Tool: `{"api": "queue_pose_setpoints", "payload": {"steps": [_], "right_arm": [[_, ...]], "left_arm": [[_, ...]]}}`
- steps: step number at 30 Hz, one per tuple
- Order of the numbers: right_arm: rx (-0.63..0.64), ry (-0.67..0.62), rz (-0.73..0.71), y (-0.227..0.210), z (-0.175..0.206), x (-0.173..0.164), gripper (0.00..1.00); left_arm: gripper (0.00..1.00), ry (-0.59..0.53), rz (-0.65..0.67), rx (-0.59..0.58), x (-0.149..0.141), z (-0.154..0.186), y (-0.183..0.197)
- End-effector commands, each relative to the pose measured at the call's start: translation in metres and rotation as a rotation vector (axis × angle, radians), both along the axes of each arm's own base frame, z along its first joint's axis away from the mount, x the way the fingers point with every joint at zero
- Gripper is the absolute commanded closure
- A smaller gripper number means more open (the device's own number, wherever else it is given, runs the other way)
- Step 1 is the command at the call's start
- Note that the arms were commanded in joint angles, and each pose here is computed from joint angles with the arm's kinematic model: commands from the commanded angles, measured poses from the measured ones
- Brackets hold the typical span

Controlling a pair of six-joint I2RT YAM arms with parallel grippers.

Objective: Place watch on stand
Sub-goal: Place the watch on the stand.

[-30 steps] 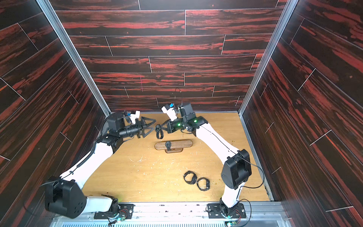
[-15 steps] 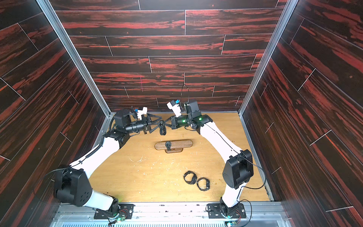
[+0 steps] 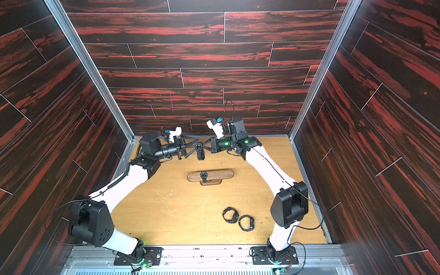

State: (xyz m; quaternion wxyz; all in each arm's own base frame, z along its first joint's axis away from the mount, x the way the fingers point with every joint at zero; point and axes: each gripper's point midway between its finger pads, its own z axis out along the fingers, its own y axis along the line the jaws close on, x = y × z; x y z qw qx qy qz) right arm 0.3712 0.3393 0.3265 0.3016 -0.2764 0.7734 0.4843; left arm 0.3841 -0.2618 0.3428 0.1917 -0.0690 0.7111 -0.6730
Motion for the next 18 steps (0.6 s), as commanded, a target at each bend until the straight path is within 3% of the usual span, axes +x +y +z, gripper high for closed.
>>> {"api": "queue_pose_setpoints", "payload": {"steps": [1, 9, 18], "right_arm": [[-0.017, 0.000, 0.004, 0.003, -0.004, 0.005, 1.00], [-0.053, 0.011, -0.020, 0.002, -0.016, 0.013, 1.00], [-0.063, 0.011, -0.036, 0.001, -0.019, 0.017, 1.00]], "left_arm": [[0.43, -0.065, -0.040, -0.052, -0.006, 0.025, -0.009], [0.51, -0.071, -0.054, -0.072, -0.010, 0.032, -0.013], [0.51, -0.054, -0.073, -0.071, -0.012, 0.027, -0.019]]}}
